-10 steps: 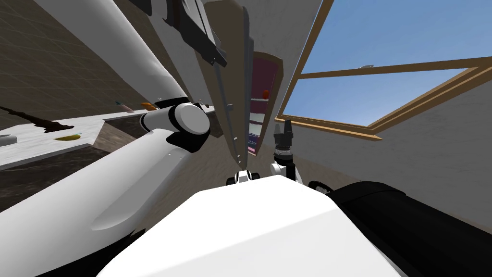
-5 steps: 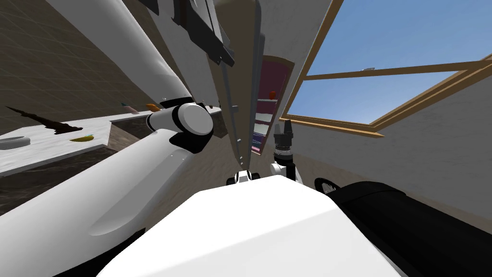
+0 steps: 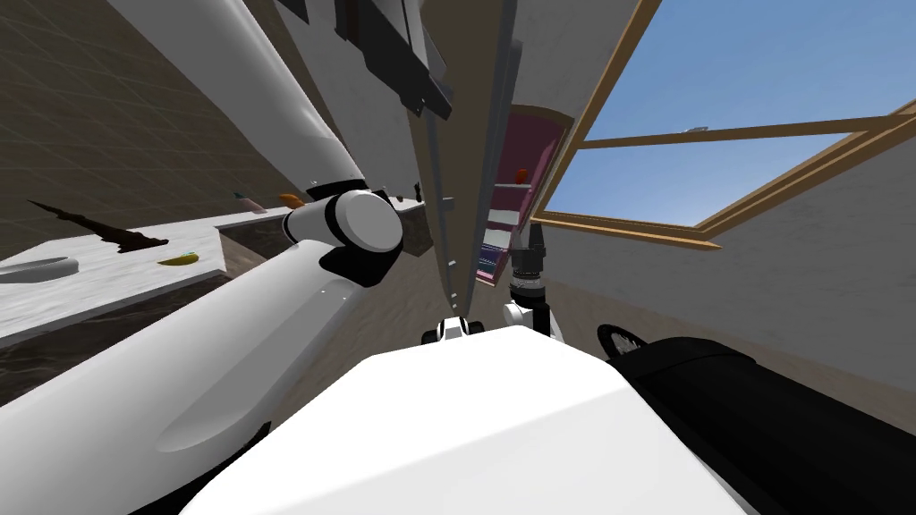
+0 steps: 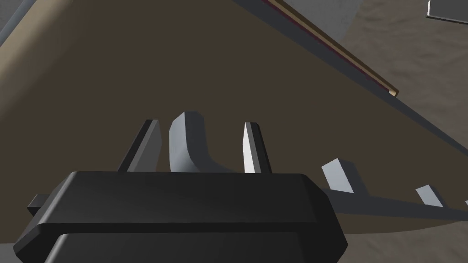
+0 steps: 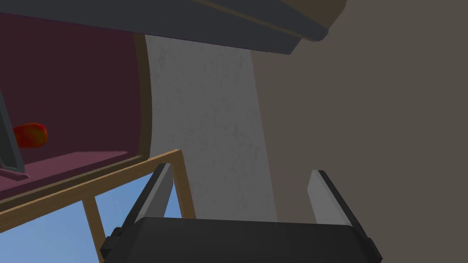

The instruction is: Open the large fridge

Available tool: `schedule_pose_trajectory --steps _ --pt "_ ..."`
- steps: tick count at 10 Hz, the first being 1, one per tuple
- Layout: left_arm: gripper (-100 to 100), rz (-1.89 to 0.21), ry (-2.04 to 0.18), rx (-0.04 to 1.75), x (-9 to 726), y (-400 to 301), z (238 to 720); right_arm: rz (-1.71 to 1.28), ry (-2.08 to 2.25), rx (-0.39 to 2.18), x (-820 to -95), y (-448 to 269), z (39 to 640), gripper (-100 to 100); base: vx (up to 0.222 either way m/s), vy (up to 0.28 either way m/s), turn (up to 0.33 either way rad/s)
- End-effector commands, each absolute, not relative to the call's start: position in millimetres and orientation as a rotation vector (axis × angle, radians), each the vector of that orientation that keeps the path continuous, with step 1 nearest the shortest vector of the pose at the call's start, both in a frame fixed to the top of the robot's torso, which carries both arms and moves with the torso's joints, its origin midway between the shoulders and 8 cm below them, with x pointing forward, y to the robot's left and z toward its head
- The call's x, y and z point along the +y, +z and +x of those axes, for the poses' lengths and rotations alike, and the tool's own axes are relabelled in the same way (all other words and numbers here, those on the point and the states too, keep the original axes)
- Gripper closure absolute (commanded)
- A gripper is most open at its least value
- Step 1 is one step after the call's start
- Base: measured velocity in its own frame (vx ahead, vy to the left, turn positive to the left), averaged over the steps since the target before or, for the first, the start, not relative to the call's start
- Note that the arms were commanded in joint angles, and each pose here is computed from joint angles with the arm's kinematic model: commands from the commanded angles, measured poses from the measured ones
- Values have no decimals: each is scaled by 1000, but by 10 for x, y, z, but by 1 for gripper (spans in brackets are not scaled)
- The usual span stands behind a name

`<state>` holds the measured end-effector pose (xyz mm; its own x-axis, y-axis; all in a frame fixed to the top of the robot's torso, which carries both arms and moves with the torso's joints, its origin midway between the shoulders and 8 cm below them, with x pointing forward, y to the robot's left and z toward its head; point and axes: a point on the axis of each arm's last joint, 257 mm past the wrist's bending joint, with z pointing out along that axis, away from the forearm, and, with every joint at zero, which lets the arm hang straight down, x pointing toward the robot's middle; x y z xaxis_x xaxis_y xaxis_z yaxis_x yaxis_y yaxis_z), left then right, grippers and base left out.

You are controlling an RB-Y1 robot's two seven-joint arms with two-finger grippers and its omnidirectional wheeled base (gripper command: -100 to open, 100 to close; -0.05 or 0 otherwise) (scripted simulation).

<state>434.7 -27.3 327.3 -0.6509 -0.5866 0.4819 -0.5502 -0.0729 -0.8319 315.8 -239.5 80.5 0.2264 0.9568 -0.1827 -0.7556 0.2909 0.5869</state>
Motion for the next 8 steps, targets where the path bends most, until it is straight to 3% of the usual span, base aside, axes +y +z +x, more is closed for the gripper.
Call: schedule_pose_trajectory --steps 1,8 --pt "100 -1254 -1890 2182 -387 3254 4225 417 1228 572 -2395 804 3158 0 11 336 -4" --pt "100 -1155 -1929 2292 -582 3272 4031 417 1228 571 -2394 805 3158 0 25 239 -70"
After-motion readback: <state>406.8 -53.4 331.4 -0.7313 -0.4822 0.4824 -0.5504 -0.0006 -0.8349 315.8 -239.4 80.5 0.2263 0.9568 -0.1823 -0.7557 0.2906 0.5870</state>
